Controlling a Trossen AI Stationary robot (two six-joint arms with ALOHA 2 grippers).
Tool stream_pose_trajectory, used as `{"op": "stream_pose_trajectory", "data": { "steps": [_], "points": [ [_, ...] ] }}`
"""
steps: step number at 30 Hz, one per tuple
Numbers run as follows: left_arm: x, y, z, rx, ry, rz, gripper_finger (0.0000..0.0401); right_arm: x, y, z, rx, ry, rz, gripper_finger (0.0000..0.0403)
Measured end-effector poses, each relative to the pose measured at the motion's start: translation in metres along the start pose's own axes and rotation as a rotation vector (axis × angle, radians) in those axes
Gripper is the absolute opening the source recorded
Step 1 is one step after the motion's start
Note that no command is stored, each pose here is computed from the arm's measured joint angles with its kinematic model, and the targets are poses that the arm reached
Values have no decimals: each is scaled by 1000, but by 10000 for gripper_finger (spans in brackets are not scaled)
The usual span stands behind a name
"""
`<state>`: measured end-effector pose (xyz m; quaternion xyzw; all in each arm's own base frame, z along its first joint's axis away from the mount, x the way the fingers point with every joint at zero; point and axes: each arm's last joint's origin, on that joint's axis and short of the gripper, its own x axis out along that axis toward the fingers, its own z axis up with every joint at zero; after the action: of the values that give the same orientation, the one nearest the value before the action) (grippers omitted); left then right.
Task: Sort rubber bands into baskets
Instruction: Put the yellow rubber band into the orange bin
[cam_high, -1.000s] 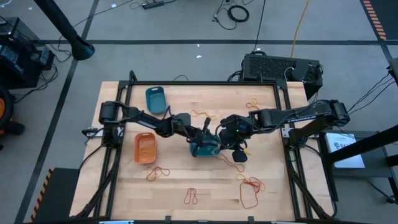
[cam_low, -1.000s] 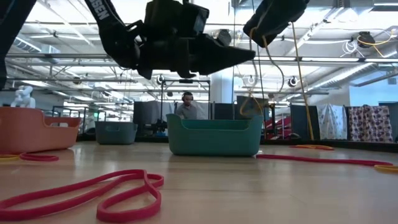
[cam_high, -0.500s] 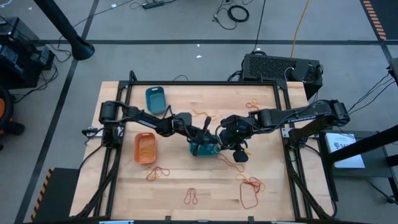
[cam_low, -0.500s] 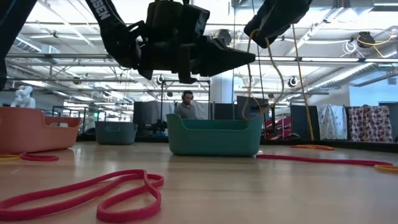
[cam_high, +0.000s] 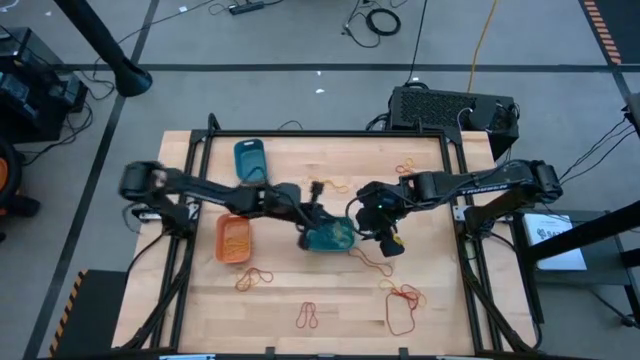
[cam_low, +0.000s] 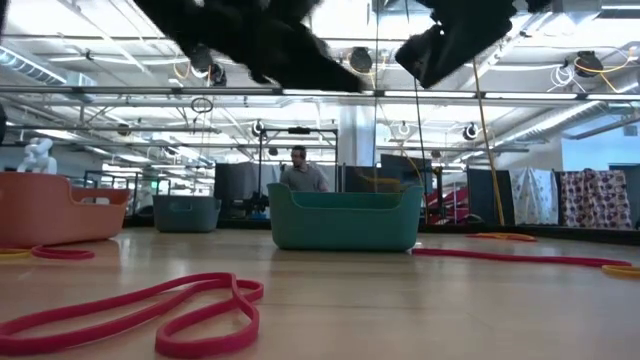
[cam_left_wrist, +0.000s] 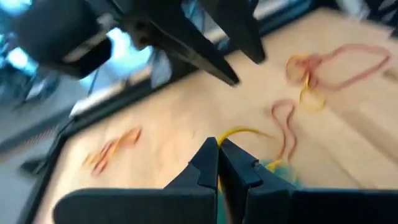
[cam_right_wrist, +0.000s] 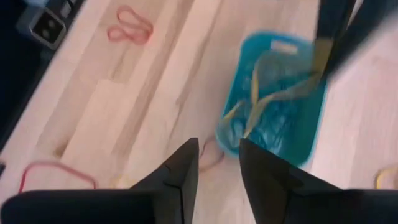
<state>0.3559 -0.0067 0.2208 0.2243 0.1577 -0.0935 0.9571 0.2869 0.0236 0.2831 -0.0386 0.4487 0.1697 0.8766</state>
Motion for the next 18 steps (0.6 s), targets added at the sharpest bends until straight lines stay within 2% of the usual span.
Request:
{"op": "stream_pose_trajectory", "data": {
  "steps": [3, 8, 12, 18],
  "points": [
    [-33, -5, 16, -54, 147, 56, 3, 0, 1, -6, -4, 60, 8, 123],
    [-96, -10, 27, -308, 336, 60, 2, 0, 1, -7, -33, 70, 13, 127],
    [-141, -18, 25, -568, 498, 67, 2, 0, 1, -7, -100, 66, 14, 127],
    [-192, -29, 10, -817, 767, 171, 2, 0, 0, -4, -168, 35, 8, 127]
  ]
}}
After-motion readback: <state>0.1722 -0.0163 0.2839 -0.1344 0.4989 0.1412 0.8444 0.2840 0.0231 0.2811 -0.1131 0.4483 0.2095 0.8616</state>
